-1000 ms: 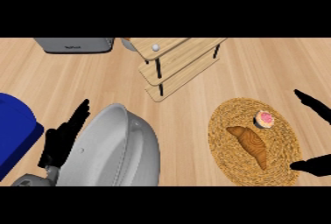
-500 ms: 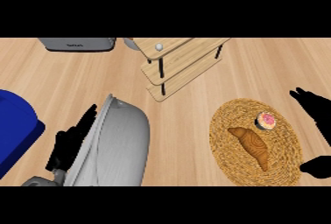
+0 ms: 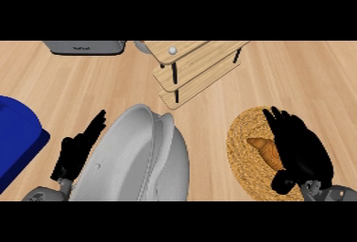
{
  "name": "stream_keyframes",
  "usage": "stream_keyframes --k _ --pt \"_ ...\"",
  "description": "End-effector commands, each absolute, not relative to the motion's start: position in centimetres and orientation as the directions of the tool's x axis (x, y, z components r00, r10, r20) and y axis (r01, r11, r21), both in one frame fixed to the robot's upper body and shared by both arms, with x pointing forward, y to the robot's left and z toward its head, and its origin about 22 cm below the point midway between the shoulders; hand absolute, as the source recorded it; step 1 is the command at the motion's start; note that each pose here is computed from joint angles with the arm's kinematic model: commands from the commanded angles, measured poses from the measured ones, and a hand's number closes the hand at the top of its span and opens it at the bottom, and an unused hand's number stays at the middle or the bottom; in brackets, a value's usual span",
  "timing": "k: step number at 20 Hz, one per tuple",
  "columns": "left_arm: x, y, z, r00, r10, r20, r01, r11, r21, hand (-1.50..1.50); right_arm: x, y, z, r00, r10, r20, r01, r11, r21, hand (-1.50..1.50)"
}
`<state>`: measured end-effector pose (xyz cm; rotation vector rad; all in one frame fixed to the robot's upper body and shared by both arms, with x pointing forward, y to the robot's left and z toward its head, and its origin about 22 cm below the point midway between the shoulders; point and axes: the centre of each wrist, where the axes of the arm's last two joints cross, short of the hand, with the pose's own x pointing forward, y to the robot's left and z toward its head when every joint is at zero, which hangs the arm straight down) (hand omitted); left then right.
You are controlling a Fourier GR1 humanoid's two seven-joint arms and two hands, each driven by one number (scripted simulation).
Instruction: Pick the croissant from the placemat and place it in the tiered shelf
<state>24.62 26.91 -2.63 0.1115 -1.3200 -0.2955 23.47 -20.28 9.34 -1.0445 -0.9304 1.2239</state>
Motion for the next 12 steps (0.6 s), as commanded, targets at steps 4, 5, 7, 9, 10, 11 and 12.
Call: stream_keyframes --k 4,5,7,9,10,11,12 --pt "24.0 26.2 -3.4 0.230 -0.261 0.938 0.157 0.961 0.229 0.00 21.9 -15.9 6.8 0.210 0.975 -0.072 -0.326 0.001 -0.946 -1.50" --pt "24.1 26.6 -1.8 0.225 -0.275 0.935 0.148 0.958 0.246 0.00 23.0 -16.8 7.0 0.208 0.974 -0.087 -0.351 -0.009 -0.936 -1.50" --pt "23.4 27.0 -2.6 0.240 -0.260 0.936 0.137 0.963 0.232 0.00 23.0 -17.4 5.3 0.229 0.971 -0.067 -0.334 0.014 -0.942 -1.50" --pt "24.1 25.3 -4.3 0.220 -0.258 0.941 0.123 0.964 0.235 0.00 22.7 -16.6 5.3 0.233 0.968 -0.096 -0.320 -0.017 -0.947 -1.50" --pt "23.7 26.0 -2.6 0.220 -0.277 0.935 0.132 0.959 0.253 0.00 23.2 -18.2 7.1 0.245 0.962 -0.116 -0.315 -0.034 -0.948 -1.50" --pt "24.7 27.6 -3.4 0.218 -0.274 0.937 0.159 0.957 0.243 0.00 22.7 -16.6 5.6 0.248 0.958 -0.143 -0.296 -0.065 -0.953 -1.50" --pt "23.0 26.2 -2.9 0.239 -0.261 0.935 0.141 0.962 0.233 0.00 22.5 -16.2 7.0 0.275 0.951 -0.142 -0.286 -0.060 -0.956 -1.50"
